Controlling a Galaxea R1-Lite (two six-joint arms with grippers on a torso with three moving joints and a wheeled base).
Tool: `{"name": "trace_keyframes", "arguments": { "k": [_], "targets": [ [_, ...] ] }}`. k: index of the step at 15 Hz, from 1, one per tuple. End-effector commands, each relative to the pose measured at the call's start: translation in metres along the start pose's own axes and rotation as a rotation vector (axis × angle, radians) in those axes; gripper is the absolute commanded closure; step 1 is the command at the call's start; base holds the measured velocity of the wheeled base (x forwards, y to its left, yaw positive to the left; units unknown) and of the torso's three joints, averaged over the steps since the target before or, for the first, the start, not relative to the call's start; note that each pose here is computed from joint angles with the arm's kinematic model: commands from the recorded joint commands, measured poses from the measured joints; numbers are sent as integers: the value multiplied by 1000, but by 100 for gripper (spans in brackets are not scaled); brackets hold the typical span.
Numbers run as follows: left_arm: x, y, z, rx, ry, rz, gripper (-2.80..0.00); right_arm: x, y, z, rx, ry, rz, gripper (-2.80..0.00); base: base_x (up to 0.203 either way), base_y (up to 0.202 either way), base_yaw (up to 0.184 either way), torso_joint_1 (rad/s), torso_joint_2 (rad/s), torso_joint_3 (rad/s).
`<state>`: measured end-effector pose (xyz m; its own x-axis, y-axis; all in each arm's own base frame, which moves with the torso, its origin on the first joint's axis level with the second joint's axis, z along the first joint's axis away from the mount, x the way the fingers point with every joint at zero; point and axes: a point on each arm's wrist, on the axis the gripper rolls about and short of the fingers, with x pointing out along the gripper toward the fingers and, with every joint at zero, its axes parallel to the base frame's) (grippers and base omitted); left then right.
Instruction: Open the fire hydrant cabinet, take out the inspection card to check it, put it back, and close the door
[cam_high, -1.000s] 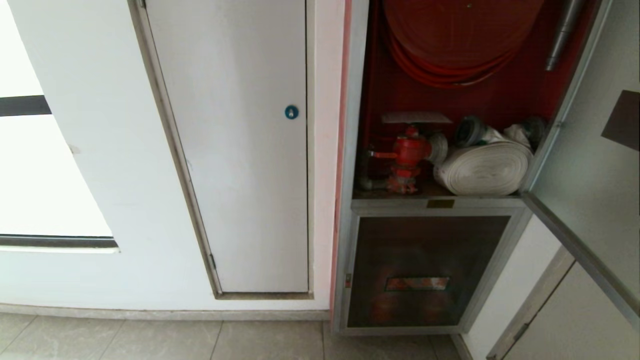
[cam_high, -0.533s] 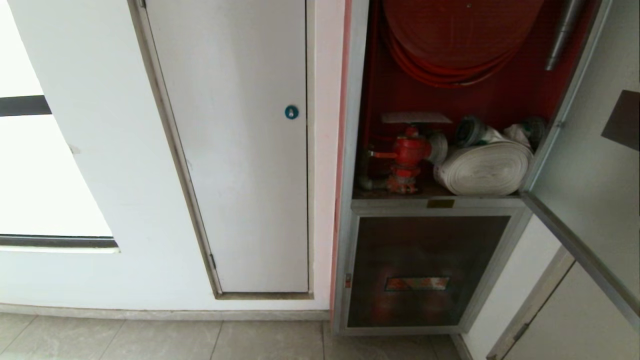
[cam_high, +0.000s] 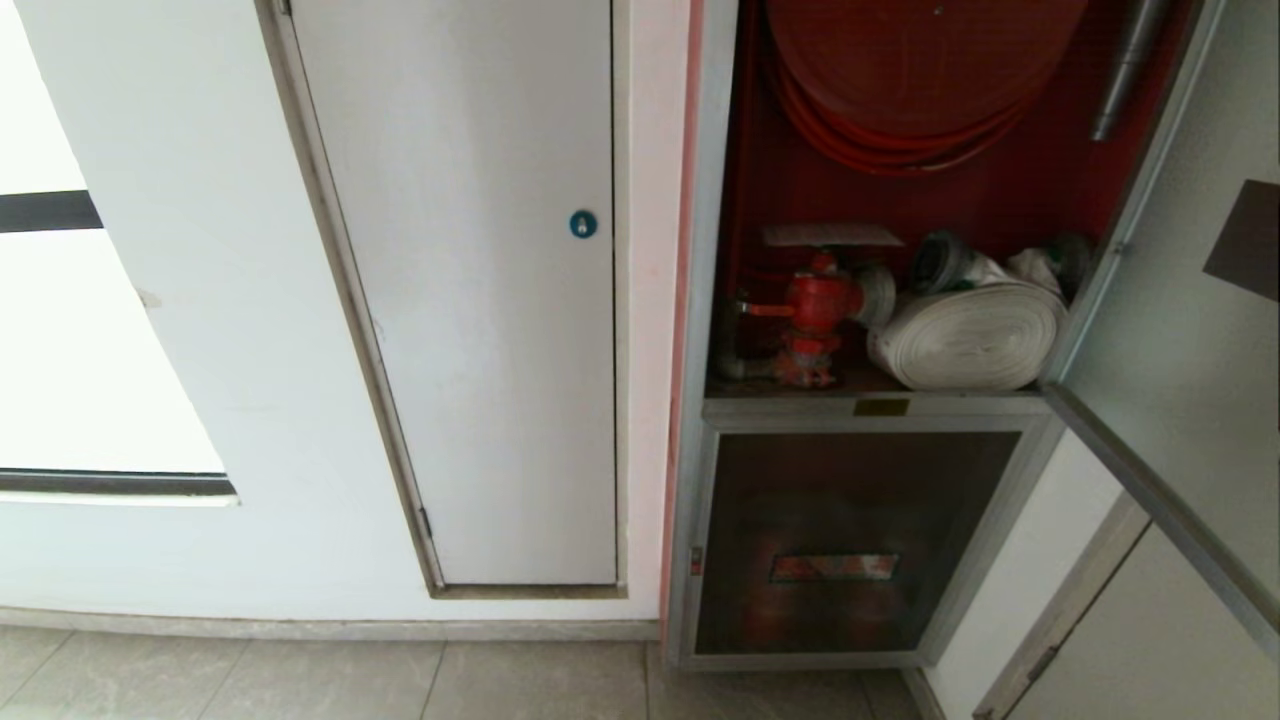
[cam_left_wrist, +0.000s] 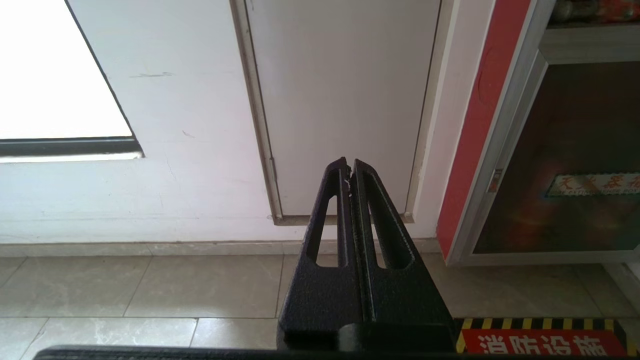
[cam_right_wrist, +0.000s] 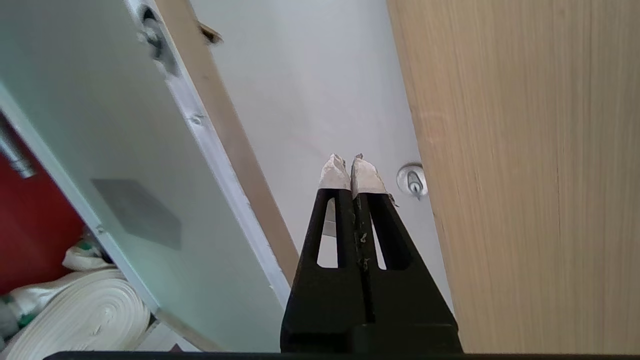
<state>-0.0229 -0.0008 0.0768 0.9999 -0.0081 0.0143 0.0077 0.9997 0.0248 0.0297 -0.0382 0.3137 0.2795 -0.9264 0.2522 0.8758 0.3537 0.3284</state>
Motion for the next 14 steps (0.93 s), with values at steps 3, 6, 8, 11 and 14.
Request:
{"name": "trace_keyframes", "arguments": {
  "k": [3, 6, 8, 11, 14],
  "targets": [
    [1, 0, -2, 0, 8, 0, 0, 13, -4, -12, -1, 20, -29, 0, 0, 0, 0, 0, 0, 0],
    [1, 0, -2, 0, 8, 0, 0, 29, -6, -17, 14, 17, -77, 0, 0, 0, 0, 0, 0, 0],
    [1, 0, -2, 0, 8, 0, 0, 43, -10, -20, 14, 2, -108, 0, 0, 0, 0, 0, 0, 0],
    [1, 0, -2, 0, 8, 0, 0, 61, -18, -27, 10, 15, -101, 0, 0, 0, 0, 0, 0, 0],
    [1, 0, -2, 0, 8, 0, 0, 77, -17, -32, 8, 64, -12, 0, 0, 0, 0, 0, 0, 0]
  ]
}}
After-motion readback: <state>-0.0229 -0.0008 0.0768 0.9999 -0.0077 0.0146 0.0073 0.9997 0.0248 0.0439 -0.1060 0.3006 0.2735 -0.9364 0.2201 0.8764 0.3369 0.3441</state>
